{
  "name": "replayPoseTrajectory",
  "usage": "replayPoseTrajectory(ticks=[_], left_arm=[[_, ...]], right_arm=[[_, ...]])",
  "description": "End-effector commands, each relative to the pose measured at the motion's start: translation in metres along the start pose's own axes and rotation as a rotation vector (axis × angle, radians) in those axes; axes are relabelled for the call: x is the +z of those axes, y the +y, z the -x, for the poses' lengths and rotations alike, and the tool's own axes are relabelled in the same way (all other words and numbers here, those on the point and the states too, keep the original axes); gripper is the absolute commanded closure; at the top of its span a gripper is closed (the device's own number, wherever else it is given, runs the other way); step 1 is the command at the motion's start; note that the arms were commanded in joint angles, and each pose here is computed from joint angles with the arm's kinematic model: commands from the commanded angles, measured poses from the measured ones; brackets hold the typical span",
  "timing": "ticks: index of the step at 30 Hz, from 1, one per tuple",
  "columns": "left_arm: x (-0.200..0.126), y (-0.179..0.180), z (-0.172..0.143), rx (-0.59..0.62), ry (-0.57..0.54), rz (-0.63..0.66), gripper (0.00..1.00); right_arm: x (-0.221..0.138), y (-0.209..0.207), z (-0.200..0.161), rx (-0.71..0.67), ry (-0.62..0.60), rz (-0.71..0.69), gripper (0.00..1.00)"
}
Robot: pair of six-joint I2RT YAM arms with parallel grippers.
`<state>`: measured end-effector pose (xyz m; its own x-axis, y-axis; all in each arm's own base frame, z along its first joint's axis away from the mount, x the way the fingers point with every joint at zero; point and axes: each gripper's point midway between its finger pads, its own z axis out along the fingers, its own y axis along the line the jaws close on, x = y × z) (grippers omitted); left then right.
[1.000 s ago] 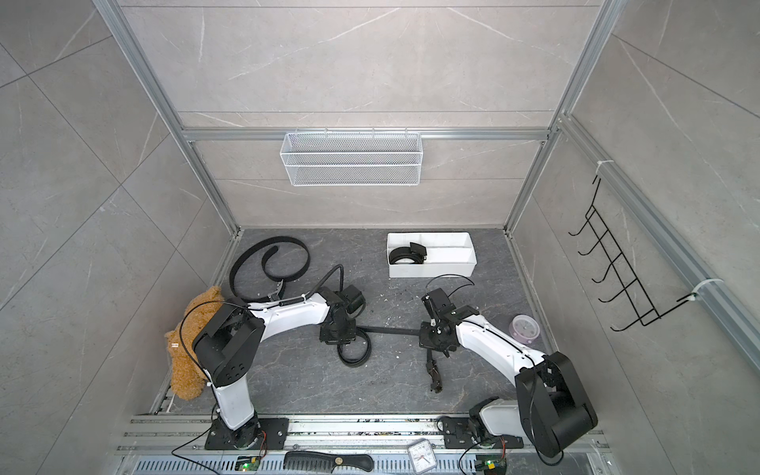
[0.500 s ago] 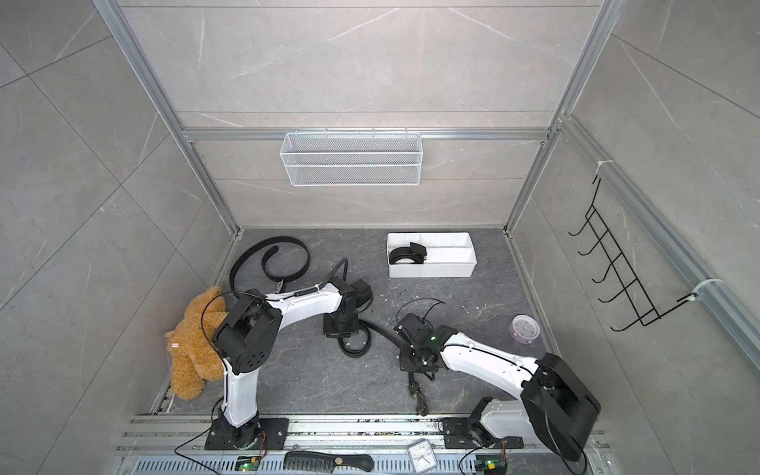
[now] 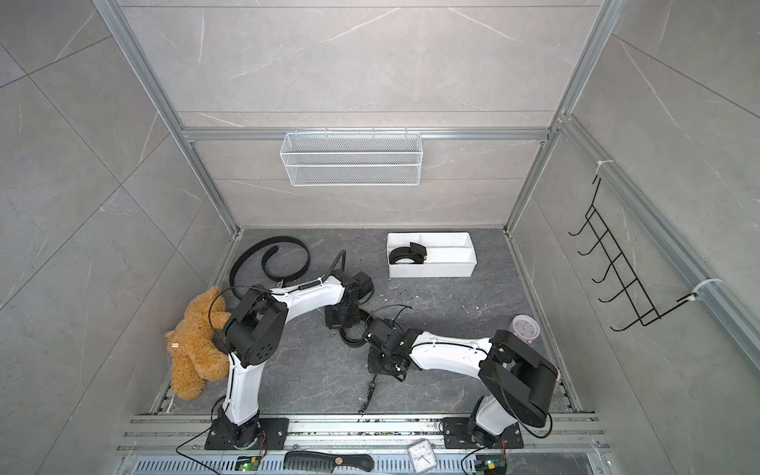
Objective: Place the belts into the storage roll
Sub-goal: Roll the belt at the center of the board.
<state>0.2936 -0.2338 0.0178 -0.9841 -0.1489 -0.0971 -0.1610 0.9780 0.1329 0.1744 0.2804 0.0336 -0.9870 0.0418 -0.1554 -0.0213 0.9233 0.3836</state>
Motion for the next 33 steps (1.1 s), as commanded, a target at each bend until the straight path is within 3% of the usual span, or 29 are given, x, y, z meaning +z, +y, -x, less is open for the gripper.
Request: replayPoseTrajectory(ticks=[1,9,21,26,33], left_arm=[[0.019,-0.036,0.011,-0.022,-0.023,-0.14,1.0],[0.025,-0.054,0.004,0.028,0.001,-0.19,1.0],[0.026,-0.082,-0.002,0.079,0.029,-0.216,1.0],[0.028,-0.089,-0.002,0.094,0.059,-0.208,1.0],[0.028,-0.099,0.0,0.082,0.063,-0.226,1.0]], right_arm=[[-0.016,-0.006,-0.001,-0.018,0.004,0.011,0.52],[-0.048,-0.054,0.028,0.0,-0.078,-0.083,0.5],[-0.026,-0.123,0.089,0.031,-0.151,-0.258,0.62],[-0.009,-0.115,0.093,-0.016,-0.083,-0.228,0.69],[-0.001,-0.087,0.077,-0.002,-0.054,-0.078,0.71]])
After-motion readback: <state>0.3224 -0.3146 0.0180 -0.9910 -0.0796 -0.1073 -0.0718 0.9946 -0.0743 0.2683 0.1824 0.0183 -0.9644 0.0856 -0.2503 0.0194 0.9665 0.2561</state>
